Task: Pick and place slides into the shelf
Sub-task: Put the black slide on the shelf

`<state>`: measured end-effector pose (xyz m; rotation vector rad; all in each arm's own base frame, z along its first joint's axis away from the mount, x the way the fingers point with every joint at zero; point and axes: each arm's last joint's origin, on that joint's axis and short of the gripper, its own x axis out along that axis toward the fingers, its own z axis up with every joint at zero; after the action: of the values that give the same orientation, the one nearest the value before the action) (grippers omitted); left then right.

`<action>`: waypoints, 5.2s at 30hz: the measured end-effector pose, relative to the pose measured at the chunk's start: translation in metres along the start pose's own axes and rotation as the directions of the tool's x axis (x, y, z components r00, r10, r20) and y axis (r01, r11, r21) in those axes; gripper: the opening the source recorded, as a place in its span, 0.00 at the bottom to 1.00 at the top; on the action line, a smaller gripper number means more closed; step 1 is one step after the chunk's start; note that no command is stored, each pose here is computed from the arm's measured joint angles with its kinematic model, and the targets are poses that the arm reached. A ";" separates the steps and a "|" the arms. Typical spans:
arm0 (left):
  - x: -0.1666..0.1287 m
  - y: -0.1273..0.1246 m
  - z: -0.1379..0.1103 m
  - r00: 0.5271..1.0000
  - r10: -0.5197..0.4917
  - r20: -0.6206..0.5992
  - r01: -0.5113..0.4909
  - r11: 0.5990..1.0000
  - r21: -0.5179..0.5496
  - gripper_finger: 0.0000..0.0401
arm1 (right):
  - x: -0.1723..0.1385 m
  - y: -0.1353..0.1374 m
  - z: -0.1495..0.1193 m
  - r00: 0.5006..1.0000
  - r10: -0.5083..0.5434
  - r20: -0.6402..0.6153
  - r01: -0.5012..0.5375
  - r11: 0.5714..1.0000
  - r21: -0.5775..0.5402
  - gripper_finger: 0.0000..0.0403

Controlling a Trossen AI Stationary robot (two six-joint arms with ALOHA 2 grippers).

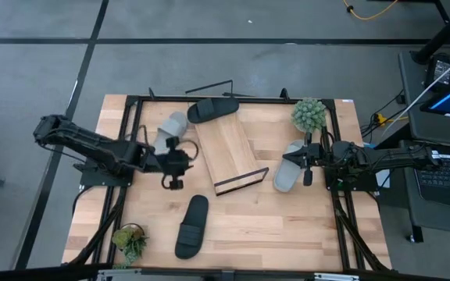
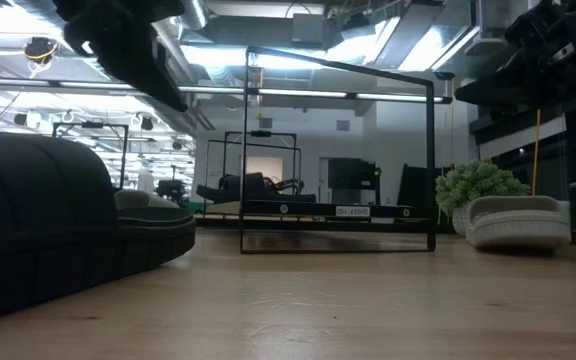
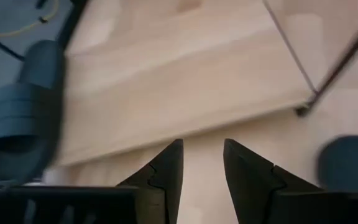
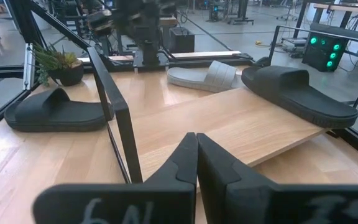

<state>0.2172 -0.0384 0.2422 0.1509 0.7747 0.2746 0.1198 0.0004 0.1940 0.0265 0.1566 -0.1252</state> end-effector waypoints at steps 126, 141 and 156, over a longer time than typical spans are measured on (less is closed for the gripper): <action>0.010 -0.263 -0.004 0.719 -0.040 -0.694 0.037 0.999 -0.019 0.26 | -0.001 -0.001 -0.012 0.992 -0.006 -0.128 0.027 0.987 0.160 0.02; 0.004 -0.263 0.024 0.748 -0.111 -0.654 0.100 0.994 -0.054 0.26 | -0.001 -0.001 -0.012 0.992 -0.006 -0.128 0.027 0.987 0.161 0.02; -0.003 -0.277 0.022 0.767 -0.189 -0.614 0.213 0.976 -0.035 0.26 | 0.006 0.000 -0.019 0.980 -0.011 -0.201 0.042 0.988 0.150 0.02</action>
<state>0.2832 -0.3041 0.1948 0.0049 1.4432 0.0964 0.1226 0.0006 0.1742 0.1913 0.3479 -0.1615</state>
